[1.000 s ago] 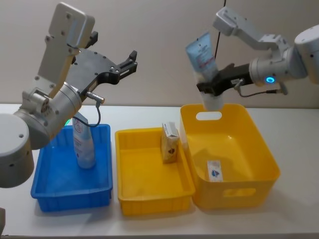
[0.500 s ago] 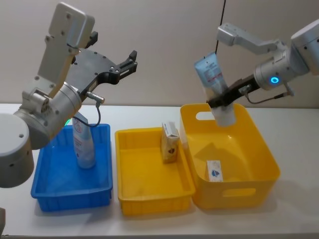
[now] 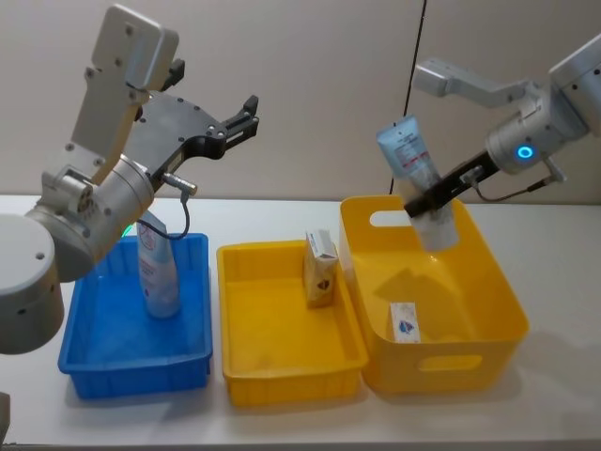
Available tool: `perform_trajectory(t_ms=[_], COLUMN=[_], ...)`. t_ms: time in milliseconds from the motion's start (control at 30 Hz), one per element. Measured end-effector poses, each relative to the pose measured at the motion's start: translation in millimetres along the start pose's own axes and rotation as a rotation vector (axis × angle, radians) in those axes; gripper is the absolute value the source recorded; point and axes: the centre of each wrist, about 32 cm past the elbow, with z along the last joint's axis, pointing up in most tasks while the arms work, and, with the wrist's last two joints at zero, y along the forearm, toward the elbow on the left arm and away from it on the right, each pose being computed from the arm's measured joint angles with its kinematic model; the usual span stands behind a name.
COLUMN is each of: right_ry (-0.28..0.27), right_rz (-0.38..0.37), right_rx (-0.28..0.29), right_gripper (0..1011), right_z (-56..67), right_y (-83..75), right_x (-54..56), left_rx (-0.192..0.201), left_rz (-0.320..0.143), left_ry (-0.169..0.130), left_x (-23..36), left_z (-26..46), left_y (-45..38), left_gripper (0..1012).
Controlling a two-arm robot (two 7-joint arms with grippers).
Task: Bimanual collaborative sorting of washing and personal care products
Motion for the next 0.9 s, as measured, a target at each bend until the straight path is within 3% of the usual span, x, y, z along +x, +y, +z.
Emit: perform_trajectory(t_ms=[767, 900], right_ry=[0.024, 0.026], right_rz=[0.006, 0.006], right_rx=[-0.035, -0.037], right_gripper=[221, 357], right_z=[-0.8, -0.8], right_y=[-3.3, -3.4], right_x=[4.6, 4.7], left_rx=[0.0, 0.0], left_rz=[0.0, 0.0], left_ry=[0.0, 0.0], left_x=[0.0, 0.0], left_z=[0.0, 0.0], left_y=[0.0, 0.0], left_gripper=[1001, 1001])
